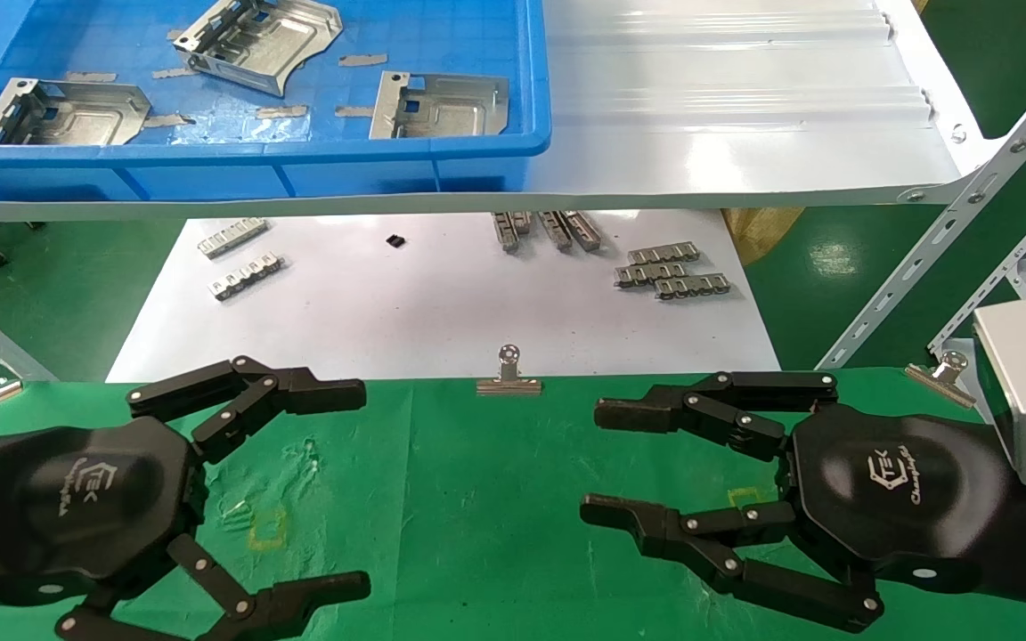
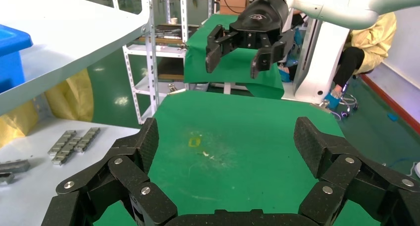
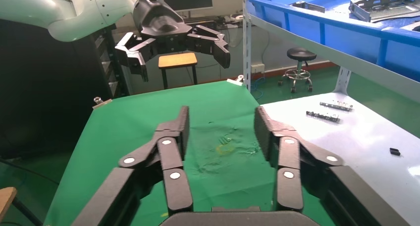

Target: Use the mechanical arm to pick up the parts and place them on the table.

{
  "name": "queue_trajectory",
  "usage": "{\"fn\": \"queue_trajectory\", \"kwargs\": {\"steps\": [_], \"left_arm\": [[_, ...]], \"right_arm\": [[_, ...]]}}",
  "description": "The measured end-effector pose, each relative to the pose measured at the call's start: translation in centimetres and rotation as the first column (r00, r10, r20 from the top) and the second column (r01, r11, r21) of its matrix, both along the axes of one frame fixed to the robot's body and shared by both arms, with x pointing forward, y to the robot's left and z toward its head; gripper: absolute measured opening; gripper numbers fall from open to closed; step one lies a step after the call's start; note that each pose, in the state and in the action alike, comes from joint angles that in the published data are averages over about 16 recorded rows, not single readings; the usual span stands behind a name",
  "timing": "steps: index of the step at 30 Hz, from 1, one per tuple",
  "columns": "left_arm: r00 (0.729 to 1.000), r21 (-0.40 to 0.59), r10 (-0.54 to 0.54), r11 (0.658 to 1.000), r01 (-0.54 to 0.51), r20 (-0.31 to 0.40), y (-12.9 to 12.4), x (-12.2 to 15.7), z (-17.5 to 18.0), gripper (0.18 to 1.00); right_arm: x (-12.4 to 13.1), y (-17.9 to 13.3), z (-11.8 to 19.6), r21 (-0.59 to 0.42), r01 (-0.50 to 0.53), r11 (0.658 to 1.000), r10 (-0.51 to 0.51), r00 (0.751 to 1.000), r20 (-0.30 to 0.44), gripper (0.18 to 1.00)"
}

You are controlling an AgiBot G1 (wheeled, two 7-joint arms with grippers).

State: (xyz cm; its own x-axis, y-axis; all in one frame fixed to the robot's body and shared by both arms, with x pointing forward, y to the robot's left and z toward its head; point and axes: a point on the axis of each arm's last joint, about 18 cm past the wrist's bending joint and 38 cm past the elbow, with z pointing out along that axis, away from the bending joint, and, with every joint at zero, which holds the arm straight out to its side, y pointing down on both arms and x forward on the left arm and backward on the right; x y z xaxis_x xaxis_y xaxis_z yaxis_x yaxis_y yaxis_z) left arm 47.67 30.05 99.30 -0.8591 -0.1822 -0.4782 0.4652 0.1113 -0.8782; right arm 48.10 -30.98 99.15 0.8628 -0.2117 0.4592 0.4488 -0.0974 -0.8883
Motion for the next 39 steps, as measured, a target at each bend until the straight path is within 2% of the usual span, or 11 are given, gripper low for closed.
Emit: {"fn": "queue_trajectory", "kwargs": {"steps": [9,14,19,25,29,32,35,39], "left_arm": [[1.000,0.000,0.000,1.000,0.000,0.002,0.0,0.0,0.0,1.001],[0.999,-0.004,0.016,1.000,-0.016,0.028,0.0,0.2,1.0,1.001],[0.995,-0.037,0.072,0.997,-0.069,0.071,0.2,2.0,4.1,1.001],[0.969,-0.133,0.219,0.970,-0.203,0.115,0.7,6.6,10.7,1.001],[0.933,-0.221,0.347,0.921,-0.320,0.097,1.2,10.6,15.8,1.001],[0.889,-0.270,0.452,0.866,-0.420,0.067,1.6,13.6,18.9,1.001],[0.832,-0.299,0.554,0.800,-0.521,0.033,2.1,16.3,20.9,1.001],[0.740,-0.312,0.673,0.702,-0.640,-0.003,3.0,19.1,22.2,1.001]], "right_arm": [[0.0,0.0,0.0,0.000,0.000,1.000,0.000,1.000,0.000,0.440],[0.0,0.0,0.0,0.000,0.000,1.000,0.000,1.000,0.000,0.339],[0.0,0.0,0.0,0.000,0.000,1.000,0.000,1.000,0.000,0.267],[0.0,0.0,0.0,0.000,0.000,1.000,0.000,1.000,0.000,0.216],[0.0,0.0,0.0,0.000,0.000,1.000,0.000,1.000,0.000,0.202],[0.0,0.0,0.0,0.000,0.000,1.000,0.000,1.000,0.000,0.195],[0.0,0.0,0.0,0.000,0.000,1.000,0.000,1.000,0.000,0.193],[0.0,0.0,0.0,0.000,0.000,1.000,0.000,1.000,0.000,0.192]]}}
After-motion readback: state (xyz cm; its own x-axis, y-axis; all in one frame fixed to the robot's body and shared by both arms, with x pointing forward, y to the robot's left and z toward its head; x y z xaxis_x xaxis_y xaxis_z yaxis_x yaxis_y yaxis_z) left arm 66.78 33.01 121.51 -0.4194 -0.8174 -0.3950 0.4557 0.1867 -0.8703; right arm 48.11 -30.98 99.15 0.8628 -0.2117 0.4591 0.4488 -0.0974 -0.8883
